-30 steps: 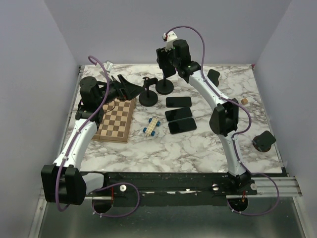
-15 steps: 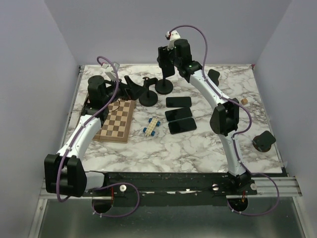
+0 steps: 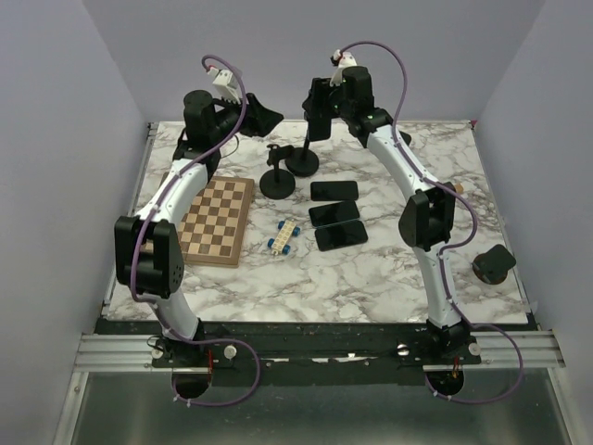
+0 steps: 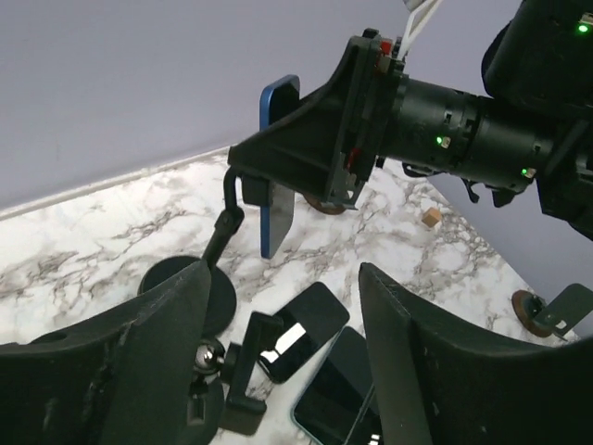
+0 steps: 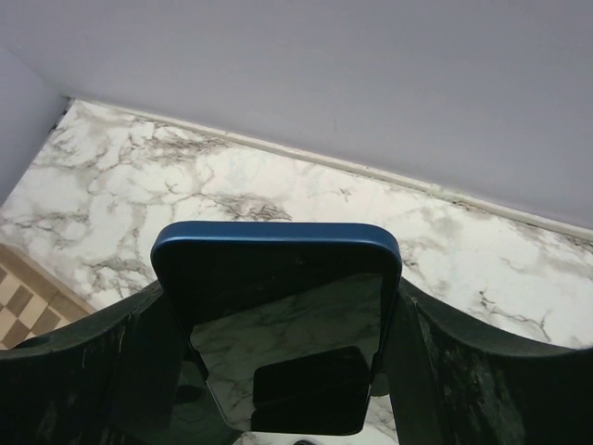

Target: Remove the phone from the phone stand

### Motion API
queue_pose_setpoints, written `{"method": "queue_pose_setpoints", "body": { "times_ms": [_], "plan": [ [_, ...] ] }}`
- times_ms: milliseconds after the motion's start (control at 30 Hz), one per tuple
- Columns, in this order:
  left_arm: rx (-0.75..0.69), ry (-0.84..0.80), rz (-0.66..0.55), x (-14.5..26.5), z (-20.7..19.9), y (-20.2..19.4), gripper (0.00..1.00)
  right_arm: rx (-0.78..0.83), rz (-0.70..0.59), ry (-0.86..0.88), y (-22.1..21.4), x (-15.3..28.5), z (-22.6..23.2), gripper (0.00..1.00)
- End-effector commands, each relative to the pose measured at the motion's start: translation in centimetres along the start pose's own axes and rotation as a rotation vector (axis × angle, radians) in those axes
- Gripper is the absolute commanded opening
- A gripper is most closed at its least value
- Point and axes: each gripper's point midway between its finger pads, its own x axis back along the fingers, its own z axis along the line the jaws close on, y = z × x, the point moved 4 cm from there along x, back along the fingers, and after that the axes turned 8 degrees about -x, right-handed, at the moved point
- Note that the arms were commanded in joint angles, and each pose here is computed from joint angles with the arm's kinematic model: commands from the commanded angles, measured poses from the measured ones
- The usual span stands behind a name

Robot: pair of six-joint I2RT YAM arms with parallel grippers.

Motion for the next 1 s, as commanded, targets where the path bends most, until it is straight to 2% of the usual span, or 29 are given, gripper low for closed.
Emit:
{"method": "queue_pose_setpoints", "body": {
  "times_ms": [0, 67, 133, 267, 567, 967],
  "plan": [
    [-0.051, -0.065, -0.009, -2.7, 0.8, -0.1, 0.78, -0.085, -0.016, 0.147, 1.7, 0.9, 3.9, 0.01],
    [-0.056, -0.013, 0.0, -3.9, 1.7, -0.5, 0.92, -0.106, -0.016, 0.141, 1.9, 1.0, 4.0, 0.01],
    [-0.073, 0.02, 0.021, -5.0, 2.0, -1.0, 0.93, -0.131, -0.019, 0.126, 2.0, 1.1, 3.9, 0.01],
    [-0.041, -0.011, 0.033, -6.7, 2.2, -2.1, 0.86, -0.15, -0.012, 0.133, 1.9, 1.2, 4.1, 0.01],
    [-0.014, -0.059, 0.047, -8.9, 2.6, -3.8, 0.6, -0.135, -0.038, 0.113, 2.9, 1.6, 3.9, 0.01],
    [0.044, -0.077, 0.064, -11.4, 2.4, -5.3, 0.59, -0.129, -0.063, 0.124, 3.8, 1.9, 4.3, 0.01]
  ]
}}
